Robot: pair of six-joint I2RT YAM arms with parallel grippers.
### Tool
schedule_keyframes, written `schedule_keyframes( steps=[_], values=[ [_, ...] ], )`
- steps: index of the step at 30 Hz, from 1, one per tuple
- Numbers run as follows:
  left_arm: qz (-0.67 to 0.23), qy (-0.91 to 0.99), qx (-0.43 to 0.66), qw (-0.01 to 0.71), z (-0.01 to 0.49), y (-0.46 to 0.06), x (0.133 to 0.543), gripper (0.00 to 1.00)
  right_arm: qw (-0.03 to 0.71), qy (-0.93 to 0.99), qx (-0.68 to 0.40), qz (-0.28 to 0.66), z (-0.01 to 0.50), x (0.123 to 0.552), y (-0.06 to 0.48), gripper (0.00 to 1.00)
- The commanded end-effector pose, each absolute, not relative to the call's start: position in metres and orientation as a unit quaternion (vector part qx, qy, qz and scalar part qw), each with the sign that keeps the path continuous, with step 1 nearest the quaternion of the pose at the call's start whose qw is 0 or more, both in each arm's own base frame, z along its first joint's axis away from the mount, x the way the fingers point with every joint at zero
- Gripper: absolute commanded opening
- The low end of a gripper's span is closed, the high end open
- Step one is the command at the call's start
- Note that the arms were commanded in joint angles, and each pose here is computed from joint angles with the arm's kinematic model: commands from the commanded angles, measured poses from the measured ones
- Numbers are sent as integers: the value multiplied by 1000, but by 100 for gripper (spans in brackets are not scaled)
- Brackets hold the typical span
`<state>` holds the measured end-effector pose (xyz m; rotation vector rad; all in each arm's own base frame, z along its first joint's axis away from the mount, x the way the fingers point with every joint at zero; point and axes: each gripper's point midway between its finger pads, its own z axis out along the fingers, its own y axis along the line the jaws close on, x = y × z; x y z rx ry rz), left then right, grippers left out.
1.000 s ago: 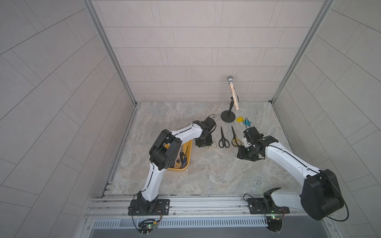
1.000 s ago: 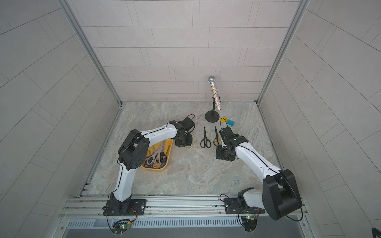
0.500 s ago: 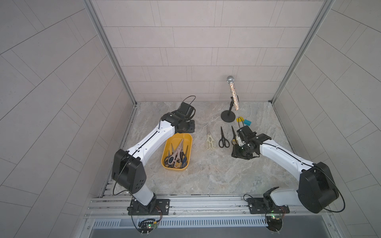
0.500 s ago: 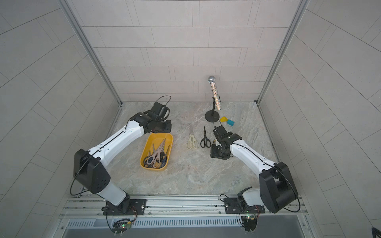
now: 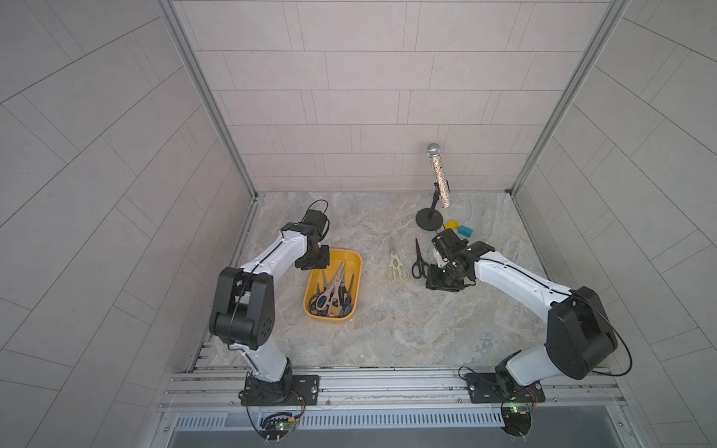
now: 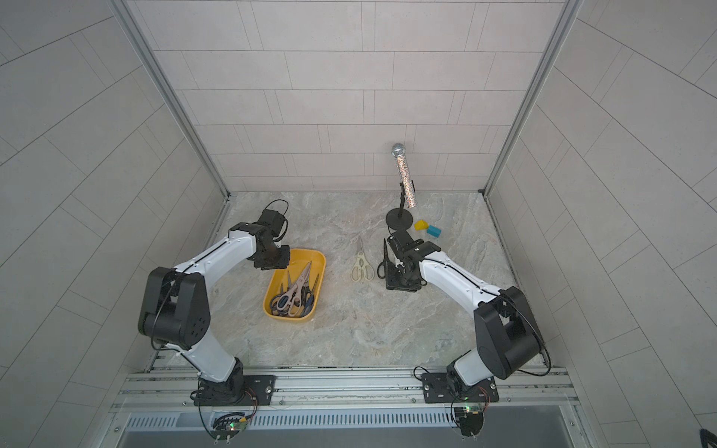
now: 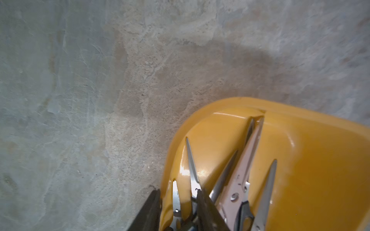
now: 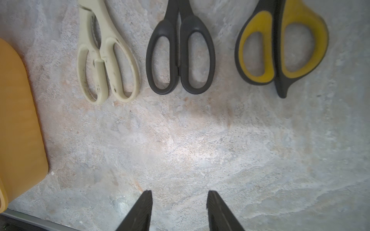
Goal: Take the scissors out of the storage box
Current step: Adjust the storage box at the center of the board.
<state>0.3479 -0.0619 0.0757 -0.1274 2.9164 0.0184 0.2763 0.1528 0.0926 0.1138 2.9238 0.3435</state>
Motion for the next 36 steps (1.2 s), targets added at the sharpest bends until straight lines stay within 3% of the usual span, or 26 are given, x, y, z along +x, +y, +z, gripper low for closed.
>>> schedule_keyframes(
  steps=[1, 8, 15, 22, 24, 27, 28, 36],
  values=[
    [37, 995, -17, 90, 71, -54, 347, 35, 87, 992, 27, 88, 93, 272, 145, 49],
    [73, 995, -21, 70, 58, -36, 341, 30, 85, 993, 26, 81, 91, 276, 146, 49],
    [112, 988, -64, 81, 64, -4, 333, 5, 79, 993, 26, 82, 86, 274, 148, 49],
    [146, 977, -113, 103, 73, 36, 327, 5, 71, 994, 14, 79, 84, 275, 149, 49],
    [151, 975, -126, 103, 75, 46, 326, 10, 70, 994, 11, 77, 85, 276, 150, 49],
    [148, 973, -140, 106, 81, 53, 328, 39, 71, 995, 9, 76, 86, 278, 150, 49],
    [143, 973, -144, 108, 84, 52, 329, 43, 72, 994, 8, 77, 87, 278, 150, 49],
    [50, 982, -134, 123, 115, 22, 333, 47, 72, 994, 0, 77, 87, 276, 150, 49]
  ],
)
